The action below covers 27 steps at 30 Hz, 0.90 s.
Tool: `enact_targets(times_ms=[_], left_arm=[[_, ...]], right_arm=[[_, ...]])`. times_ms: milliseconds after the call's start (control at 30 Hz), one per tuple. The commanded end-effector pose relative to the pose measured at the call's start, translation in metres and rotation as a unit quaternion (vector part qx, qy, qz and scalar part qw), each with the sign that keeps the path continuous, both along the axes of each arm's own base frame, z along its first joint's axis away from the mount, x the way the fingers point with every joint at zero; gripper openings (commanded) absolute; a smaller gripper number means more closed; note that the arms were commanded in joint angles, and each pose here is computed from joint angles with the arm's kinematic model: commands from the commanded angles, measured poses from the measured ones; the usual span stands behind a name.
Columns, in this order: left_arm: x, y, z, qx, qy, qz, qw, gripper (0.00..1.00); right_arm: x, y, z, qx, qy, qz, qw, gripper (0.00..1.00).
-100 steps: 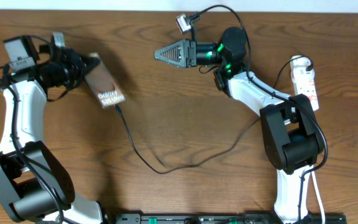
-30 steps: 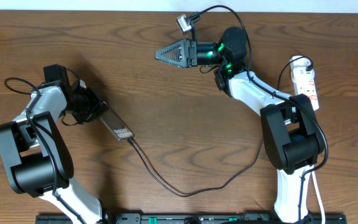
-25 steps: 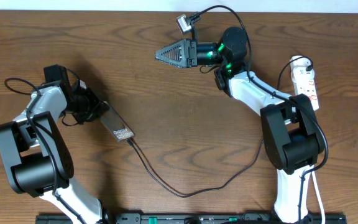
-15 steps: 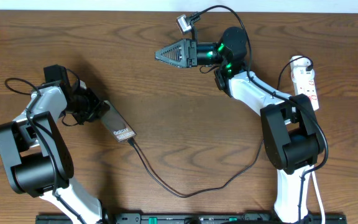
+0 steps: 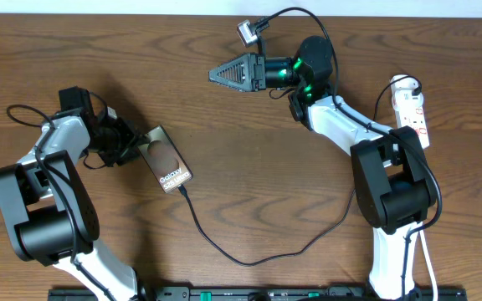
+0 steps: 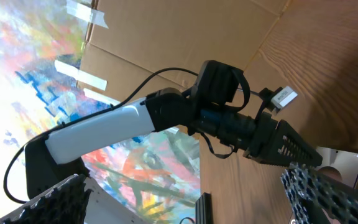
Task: Plug charger to phone and switch on socket
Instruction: 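Release the connector and lower the phone onto the table with the left gripper, then move the right gripper to the power strip's orange switch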
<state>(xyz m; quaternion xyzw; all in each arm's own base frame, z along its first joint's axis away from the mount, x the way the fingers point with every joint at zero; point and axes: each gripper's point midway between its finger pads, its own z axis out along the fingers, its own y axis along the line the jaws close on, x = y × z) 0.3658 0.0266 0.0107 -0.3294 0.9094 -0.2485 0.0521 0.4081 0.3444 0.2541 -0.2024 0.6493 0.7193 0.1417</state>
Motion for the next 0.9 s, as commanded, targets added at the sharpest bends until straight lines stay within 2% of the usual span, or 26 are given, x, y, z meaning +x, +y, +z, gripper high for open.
enact_targets(times_ms=[0, 67, 167, 200, 300, 400, 500, 667, 733, 800, 867], left_arm=[[-0.001, 0.005, 0.0, 0.013, -0.006, -0.003, 1.0, 0.6], [0.008, 0.013, 0.017, 0.019, -0.035, 0.002, 0.999, 0.78], [0.022, 0.022, 0.054, 0.037, -0.087, 0.008, 0.995, 0.81], [0.027, 0.024, 0.074, 0.046, -0.114, 0.008, 0.992, 0.86], [0.034, 0.013, 0.146, 0.038, -0.219, -0.006, 0.975, 0.88], [0.031, -0.002, 0.201, 0.023, -0.302, -0.029, 0.952, 0.89], [0.026, -0.008, 0.234, 0.03, -0.35, -0.038, 0.936, 0.89], [0.014, -0.013, 0.265, 0.041, -0.388, -0.043, 0.92, 0.89], [0.013, -0.013, 0.267, 0.042, -0.392, -0.044, 0.918, 0.89], [0.013, -0.013, 0.267, 0.042, -0.391, -0.044, 0.919, 0.89], [0.013, -0.013, 0.266, 0.041, -0.39, -0.043, 0.919, 0.89]], right_arm=[[0.001, -0.002, 0.006, 0.002, -0.009, 0.003, 1.0, 0.99], [0.0, -0.003, 0.005, 0.001, -0.01, 0.005, 1.0, 0.99], [0.001, -0.003, 0.005, 0.001, -0.01, 0.005, 1.0, 0.99], [0.0, -0.003, 0.005, 0.002, -0.014, 0.005, 1.0, 0.99], [0.002, -0.003, -0.001, -0.003, -0.03, 0.002, 1.0, 0.99], [0.008, -0.001, -0.018, -0.025, 0.005, -0.008, 1.0, 0.99], [0.016, 0.0, -0.044, -0.06, 0.037, -0.032, 0.997, 0.99], [0.029, -0.01, -0.109, -0.193, 0.087, -0.118, 0.97, 0.99], [0.033, -0.024, -0.125, -0.266, 0.088, -0.154, 0.947, 0.99], [0.041, -0.057, -0.136, -0.384, 0.079, -0.209, 0.896, 0.99], [0.048, -0.096, -0.134, -0.491, 0.067, -0.262, 0.828, 0.99]])
